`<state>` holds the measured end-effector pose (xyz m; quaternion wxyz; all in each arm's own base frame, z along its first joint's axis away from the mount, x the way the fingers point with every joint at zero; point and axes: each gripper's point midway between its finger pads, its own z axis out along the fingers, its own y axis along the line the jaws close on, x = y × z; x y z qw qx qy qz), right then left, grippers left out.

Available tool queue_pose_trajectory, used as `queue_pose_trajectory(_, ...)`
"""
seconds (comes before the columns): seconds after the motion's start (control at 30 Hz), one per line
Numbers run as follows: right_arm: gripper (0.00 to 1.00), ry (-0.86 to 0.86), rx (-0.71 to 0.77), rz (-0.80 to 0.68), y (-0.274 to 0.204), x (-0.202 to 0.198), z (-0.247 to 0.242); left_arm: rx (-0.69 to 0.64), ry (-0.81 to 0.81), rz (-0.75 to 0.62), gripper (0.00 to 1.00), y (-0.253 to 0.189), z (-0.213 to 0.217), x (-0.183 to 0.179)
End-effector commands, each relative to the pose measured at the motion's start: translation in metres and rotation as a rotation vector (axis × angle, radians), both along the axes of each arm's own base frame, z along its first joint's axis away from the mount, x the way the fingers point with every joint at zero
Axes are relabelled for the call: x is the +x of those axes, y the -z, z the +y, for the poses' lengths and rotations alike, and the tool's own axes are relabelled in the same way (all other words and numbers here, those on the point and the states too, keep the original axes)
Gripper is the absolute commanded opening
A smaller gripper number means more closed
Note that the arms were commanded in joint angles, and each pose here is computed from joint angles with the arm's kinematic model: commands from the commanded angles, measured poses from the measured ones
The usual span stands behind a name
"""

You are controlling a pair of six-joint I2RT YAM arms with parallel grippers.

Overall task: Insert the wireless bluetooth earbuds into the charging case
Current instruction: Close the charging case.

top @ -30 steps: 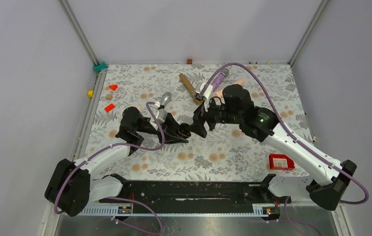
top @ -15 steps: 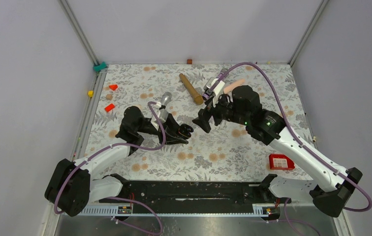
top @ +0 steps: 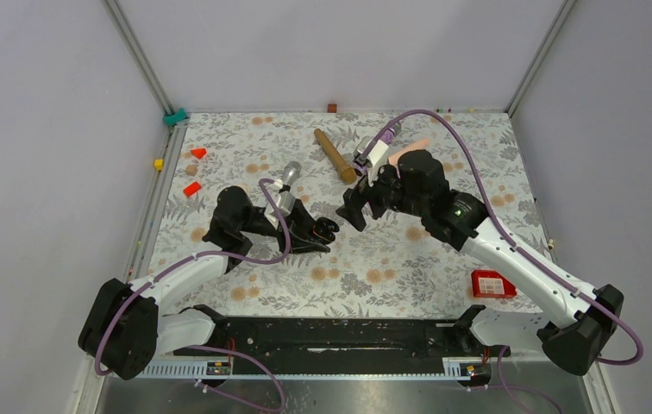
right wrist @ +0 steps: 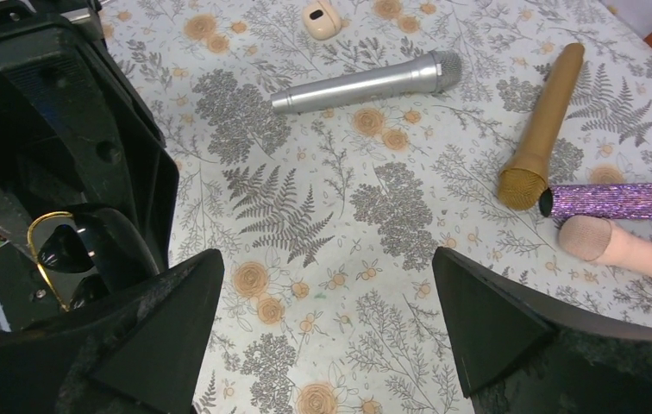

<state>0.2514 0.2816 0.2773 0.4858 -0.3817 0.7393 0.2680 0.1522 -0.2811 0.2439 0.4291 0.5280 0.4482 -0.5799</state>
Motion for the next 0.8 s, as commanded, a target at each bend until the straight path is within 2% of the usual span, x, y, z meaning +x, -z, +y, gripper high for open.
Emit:
queue_pose_trajectory(0.0, 0.99, -0.076, 0.054, 0.012, -0.005, -0.008, 0.012, -0.028, 0.01, -0.064, 0.0, -0.011, -0.001, -0.001)
queue_pose_trajectory(0.17, 1.0, -0.135, 0.068, 0.034, -0.003, -0.018, 0.018, -0.024, 0.013, -0.058, 0.0, -0.009, -0.002, -0.001)
queue_pose_trajectory(0.77, 1.0, -0.187, 0.084, 0.048, -0.004, -0.028, 0.021, -0.025, 0.015, -0.059, 0.0, -0.01, -0.002, -0.002)
